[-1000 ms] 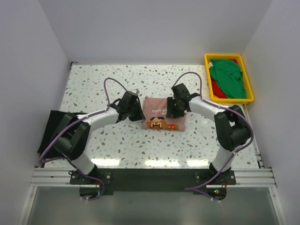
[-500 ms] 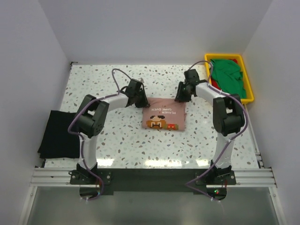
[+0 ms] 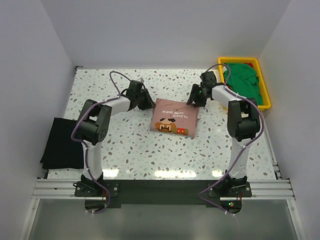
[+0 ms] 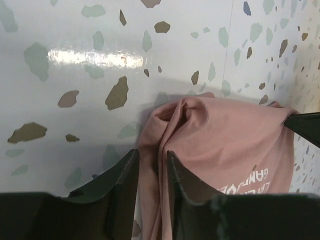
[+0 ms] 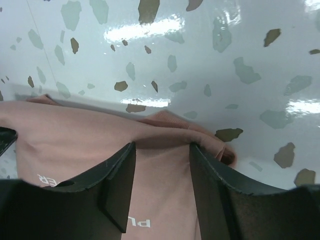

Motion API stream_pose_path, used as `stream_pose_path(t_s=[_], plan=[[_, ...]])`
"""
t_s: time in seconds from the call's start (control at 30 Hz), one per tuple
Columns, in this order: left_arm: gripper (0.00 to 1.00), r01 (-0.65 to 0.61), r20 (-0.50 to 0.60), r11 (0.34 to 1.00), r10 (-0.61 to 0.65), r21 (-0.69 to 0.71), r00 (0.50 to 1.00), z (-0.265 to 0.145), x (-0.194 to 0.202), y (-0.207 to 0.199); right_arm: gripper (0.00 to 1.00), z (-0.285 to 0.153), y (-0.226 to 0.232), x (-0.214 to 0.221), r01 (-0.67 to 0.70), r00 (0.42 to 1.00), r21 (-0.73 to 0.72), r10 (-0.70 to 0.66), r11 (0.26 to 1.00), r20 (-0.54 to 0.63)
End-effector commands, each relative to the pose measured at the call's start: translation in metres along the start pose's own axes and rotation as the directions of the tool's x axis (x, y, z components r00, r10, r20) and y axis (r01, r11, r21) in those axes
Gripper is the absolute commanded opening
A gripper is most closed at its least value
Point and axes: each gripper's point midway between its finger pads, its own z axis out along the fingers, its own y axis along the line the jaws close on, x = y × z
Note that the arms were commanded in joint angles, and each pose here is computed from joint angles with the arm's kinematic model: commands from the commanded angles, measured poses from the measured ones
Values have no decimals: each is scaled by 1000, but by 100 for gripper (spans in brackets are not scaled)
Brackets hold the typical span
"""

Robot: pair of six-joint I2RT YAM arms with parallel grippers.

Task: Fold and stack the t-shirts
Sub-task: Fold the tshirt

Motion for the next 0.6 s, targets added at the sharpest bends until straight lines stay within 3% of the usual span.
stream_pose_path(t_s=[0.0,0.2,0.33,0.47,0.57], plan=[[36,-48,94,998,43,49,995,-37,-33,-23,52,-44,1,-28,26,993,47,-31,999,118],[62,-93,49,994,91,50,995,-62,-25,-18,51,-88,14,-1,76,979,122,-97,990,178],[75,-151,-10,982,153,115,988,-69,-11,-25,48,-88,13,36,106,985,111,-120,988,126],[80,-163,-106,976,178,142,978,-67,6,-24,26,-76,5,65,116,990,104,-123,988,66],[82,-157,-142,976,178,148,974,-64,16,-19,20,-61,-8,85,120,993,126,-121,985,-3]])
